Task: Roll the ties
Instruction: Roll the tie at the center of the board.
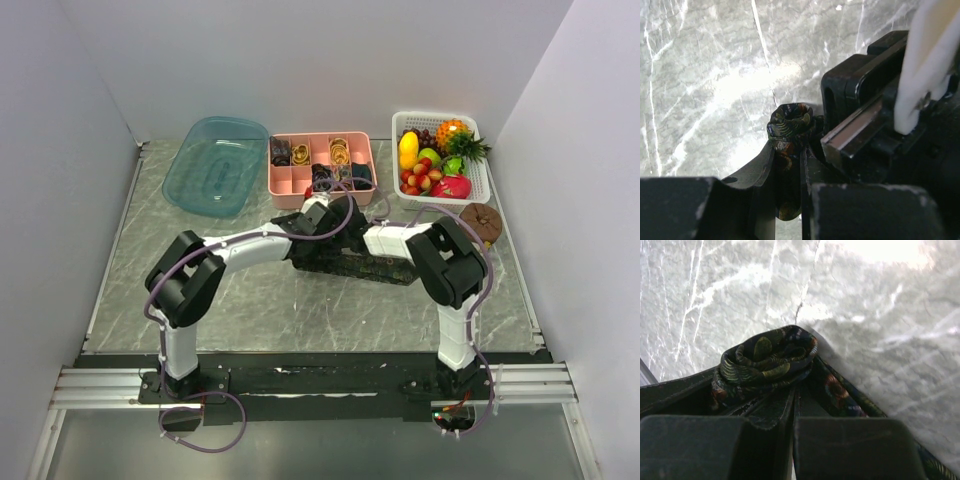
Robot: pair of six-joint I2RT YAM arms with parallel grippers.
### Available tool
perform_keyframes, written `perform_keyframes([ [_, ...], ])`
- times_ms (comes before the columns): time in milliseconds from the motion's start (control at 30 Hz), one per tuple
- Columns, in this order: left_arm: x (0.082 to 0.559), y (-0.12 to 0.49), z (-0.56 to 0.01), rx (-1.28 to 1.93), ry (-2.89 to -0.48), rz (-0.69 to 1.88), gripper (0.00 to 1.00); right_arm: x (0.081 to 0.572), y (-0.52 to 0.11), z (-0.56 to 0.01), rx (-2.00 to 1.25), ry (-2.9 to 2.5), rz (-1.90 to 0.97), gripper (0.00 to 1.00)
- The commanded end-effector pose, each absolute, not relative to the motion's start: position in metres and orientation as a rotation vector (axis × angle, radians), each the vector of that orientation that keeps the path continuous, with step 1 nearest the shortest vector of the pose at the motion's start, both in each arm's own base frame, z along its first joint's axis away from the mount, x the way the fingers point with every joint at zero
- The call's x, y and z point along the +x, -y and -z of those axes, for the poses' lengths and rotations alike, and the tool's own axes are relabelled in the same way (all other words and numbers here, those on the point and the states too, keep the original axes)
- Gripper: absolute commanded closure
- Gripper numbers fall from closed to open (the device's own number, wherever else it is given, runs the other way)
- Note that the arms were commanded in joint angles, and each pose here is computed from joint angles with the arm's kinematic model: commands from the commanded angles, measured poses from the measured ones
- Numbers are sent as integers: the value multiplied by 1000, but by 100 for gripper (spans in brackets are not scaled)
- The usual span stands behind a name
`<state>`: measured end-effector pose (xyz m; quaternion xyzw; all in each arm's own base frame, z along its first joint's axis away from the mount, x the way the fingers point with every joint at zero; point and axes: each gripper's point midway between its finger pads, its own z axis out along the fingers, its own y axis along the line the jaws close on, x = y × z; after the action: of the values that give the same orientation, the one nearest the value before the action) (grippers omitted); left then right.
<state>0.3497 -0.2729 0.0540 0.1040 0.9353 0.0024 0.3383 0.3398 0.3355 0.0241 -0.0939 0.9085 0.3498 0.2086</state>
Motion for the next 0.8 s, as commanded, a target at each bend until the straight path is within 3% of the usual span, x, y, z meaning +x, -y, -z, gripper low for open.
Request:
perform_keyframes([
  [0, 321, 265, -21, 359, -2542, -118, 99, 341, -339, -60, -292, -2415, -1033, 100],
  [767, 324, 273, -19, 390, -2541, -220, 97, 341, -282, -78, -151, -2360, -1049, 100],
])
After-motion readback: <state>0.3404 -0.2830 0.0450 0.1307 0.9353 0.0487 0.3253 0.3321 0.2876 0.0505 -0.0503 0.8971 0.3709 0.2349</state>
